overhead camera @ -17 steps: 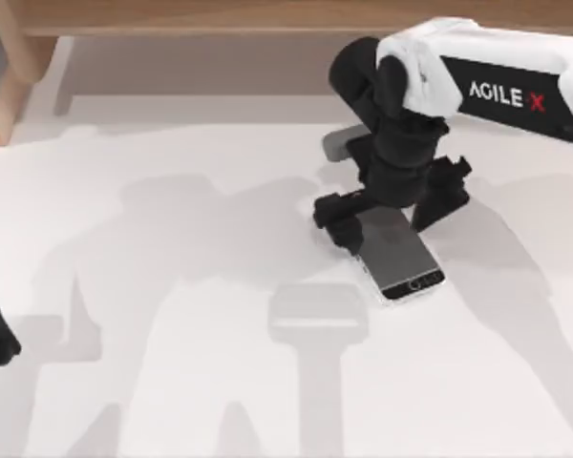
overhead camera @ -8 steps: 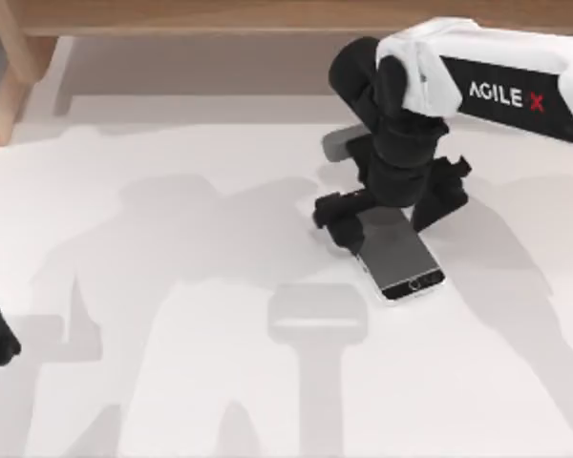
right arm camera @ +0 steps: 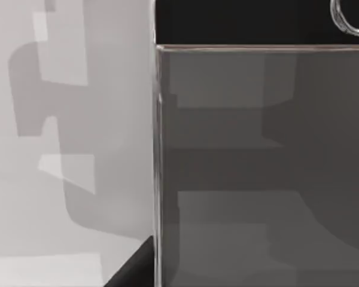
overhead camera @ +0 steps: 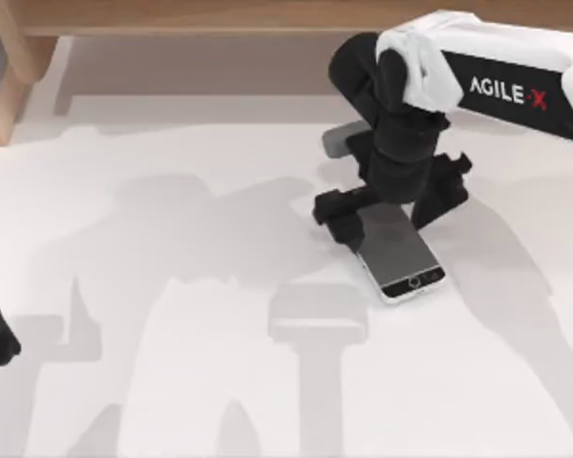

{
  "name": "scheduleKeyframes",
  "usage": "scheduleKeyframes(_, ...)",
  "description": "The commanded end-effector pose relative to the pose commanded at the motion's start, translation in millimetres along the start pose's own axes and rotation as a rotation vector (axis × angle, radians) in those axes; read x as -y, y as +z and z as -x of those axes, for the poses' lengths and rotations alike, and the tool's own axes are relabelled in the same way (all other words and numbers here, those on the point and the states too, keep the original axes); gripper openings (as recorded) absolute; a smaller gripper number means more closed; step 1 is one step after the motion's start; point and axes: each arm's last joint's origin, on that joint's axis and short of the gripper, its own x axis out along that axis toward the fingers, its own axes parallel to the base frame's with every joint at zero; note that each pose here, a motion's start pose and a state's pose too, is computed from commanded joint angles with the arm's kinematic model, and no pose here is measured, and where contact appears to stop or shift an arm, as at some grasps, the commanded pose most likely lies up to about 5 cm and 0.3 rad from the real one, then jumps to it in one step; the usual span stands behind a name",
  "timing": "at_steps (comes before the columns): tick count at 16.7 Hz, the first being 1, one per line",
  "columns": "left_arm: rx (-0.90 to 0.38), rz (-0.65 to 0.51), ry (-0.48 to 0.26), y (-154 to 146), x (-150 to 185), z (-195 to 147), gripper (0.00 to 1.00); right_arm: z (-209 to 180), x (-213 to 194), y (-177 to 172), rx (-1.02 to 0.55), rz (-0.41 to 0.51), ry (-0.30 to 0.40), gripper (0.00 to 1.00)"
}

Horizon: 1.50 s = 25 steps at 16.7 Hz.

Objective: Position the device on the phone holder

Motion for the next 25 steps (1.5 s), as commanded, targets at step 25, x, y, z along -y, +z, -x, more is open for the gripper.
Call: scheduleKeyframes(25,0.0,0.0,0.0,0.0,0.0,0.0,1.0,161.4,116.2,-69.7,0.558,-0.343,-0.115,0.0)
